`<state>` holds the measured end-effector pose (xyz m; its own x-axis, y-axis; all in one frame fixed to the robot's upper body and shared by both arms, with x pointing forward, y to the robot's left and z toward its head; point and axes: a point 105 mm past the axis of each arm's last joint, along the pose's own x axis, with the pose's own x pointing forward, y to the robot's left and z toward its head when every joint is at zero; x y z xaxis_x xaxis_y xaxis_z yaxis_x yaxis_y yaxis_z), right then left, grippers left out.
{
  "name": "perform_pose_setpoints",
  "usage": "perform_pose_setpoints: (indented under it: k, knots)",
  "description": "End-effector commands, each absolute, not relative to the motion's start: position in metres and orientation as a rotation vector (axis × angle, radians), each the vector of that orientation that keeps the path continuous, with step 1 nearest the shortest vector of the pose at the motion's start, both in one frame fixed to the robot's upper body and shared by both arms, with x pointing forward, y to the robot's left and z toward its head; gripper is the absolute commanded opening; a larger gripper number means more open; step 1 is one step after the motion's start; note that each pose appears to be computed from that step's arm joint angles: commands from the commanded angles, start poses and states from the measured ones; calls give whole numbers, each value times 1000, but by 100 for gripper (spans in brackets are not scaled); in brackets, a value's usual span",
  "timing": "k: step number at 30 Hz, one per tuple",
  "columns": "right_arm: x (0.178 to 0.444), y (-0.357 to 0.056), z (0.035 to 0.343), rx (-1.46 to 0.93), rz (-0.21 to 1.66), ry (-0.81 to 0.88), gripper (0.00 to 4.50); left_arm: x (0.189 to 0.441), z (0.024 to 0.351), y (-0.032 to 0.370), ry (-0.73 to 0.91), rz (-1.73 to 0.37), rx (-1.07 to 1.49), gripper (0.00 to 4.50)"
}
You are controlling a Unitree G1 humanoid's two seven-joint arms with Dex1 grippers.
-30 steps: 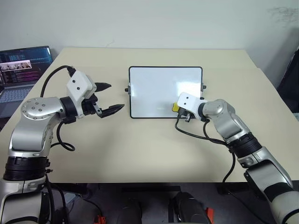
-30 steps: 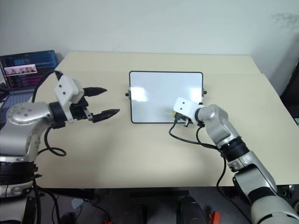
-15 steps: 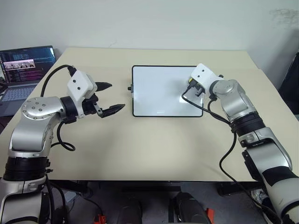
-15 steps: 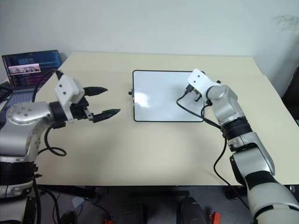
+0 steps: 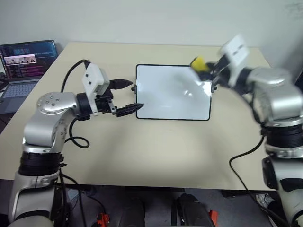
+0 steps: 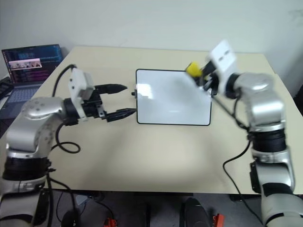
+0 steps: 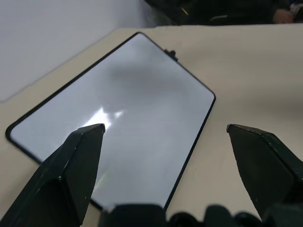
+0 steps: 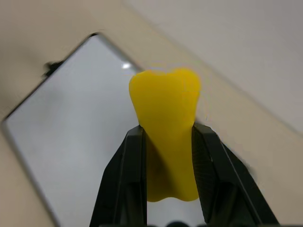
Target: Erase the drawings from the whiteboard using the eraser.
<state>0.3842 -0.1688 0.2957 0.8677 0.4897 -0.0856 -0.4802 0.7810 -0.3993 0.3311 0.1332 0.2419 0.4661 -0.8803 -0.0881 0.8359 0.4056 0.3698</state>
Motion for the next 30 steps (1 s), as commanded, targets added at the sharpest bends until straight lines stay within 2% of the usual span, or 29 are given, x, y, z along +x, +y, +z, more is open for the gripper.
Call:
perform_pose_setpoints:
  k: [1,4,8,16,23,30]
  knots:
    - [385,-233,291,-305,259,99,97,333,231,92,-149,-1214,437,450]
    - [380,-270,273,-230,96,225,97,335,218,67,-157,-1276,451,450]
    - [352,-292,241,-182,57,390,97,334,216,21,-245,-1350,403,450]
    - [329,-324,185,-115,-48,549,97,330,187,-24,-239,-1418,417,450]
    - [335,-325,170,-104,-34,580,97,328,172,-31,-211,-1435,405,450]
    - [349,-325,165,-143,-20,598,97,328,173,-29,-212,-1432,384,450]
